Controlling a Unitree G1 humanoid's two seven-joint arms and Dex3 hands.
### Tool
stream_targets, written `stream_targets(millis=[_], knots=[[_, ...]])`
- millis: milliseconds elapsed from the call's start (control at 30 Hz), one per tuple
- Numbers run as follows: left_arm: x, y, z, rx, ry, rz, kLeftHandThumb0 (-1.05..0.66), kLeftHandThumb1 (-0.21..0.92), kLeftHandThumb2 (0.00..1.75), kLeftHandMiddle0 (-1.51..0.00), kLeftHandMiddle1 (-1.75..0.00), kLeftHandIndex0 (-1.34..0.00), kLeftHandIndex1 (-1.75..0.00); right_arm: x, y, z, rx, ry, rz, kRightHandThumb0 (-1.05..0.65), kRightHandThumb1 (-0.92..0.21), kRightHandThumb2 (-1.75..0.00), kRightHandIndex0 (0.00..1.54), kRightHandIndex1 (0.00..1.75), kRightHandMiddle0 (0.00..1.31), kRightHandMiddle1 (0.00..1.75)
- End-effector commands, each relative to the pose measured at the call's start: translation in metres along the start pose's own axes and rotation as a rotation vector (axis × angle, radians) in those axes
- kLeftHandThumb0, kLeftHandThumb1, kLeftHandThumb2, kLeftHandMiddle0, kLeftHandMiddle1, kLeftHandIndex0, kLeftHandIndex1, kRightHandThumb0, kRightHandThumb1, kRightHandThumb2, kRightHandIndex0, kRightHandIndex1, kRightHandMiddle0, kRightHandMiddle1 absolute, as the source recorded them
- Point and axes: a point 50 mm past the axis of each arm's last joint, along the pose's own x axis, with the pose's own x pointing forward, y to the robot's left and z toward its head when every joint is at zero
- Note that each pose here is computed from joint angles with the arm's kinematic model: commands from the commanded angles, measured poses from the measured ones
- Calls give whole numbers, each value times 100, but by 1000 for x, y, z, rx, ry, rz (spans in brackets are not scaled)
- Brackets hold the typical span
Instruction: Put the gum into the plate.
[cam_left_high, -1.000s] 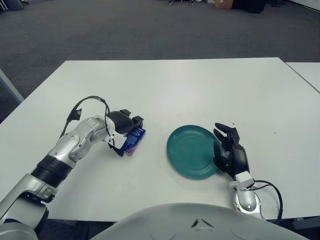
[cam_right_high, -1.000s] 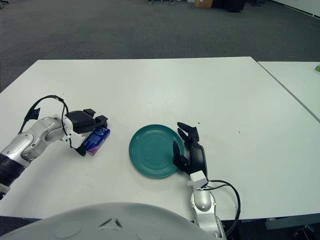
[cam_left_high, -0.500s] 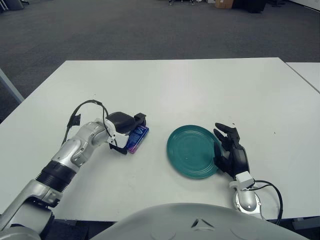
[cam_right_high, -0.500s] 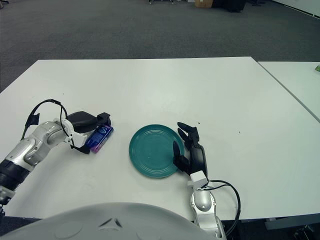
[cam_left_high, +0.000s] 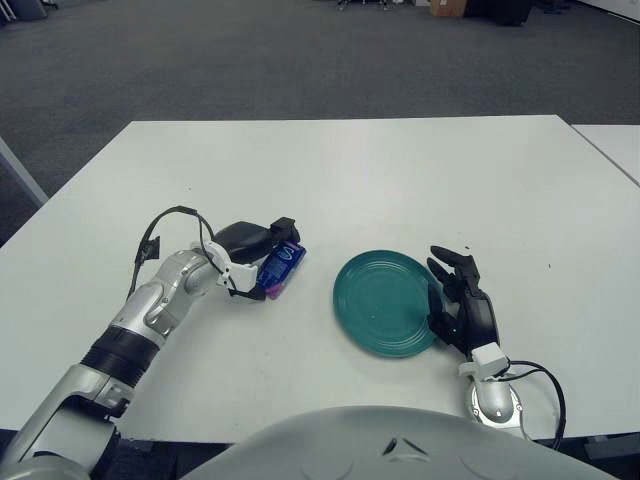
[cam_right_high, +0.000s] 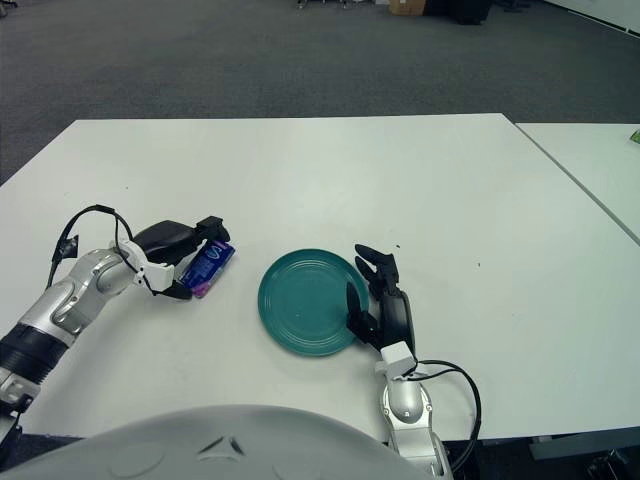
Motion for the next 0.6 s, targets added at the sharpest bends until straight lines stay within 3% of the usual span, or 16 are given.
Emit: stream_targets(millis=[0,400,567], knots=[[-1,1,-2,-25,3,37,-46,35,127,-111,-175,-58,-175,-26,-20,-37,-104,213,6,-84,-92,-72,51,3,0,93],[0,0,-1,-5,-6,79,-46,34,129,-112,-175,-59,-175,-26,-20,-37,-109,209,4,-83,-92,-73,50,3,0,92],[1,-1,-1,3,-16,103,-46,33,129,-105,-175,-59,-175,-26,-20,-37,-106,209,2,-82,-92,-74,50,3,0,91]])
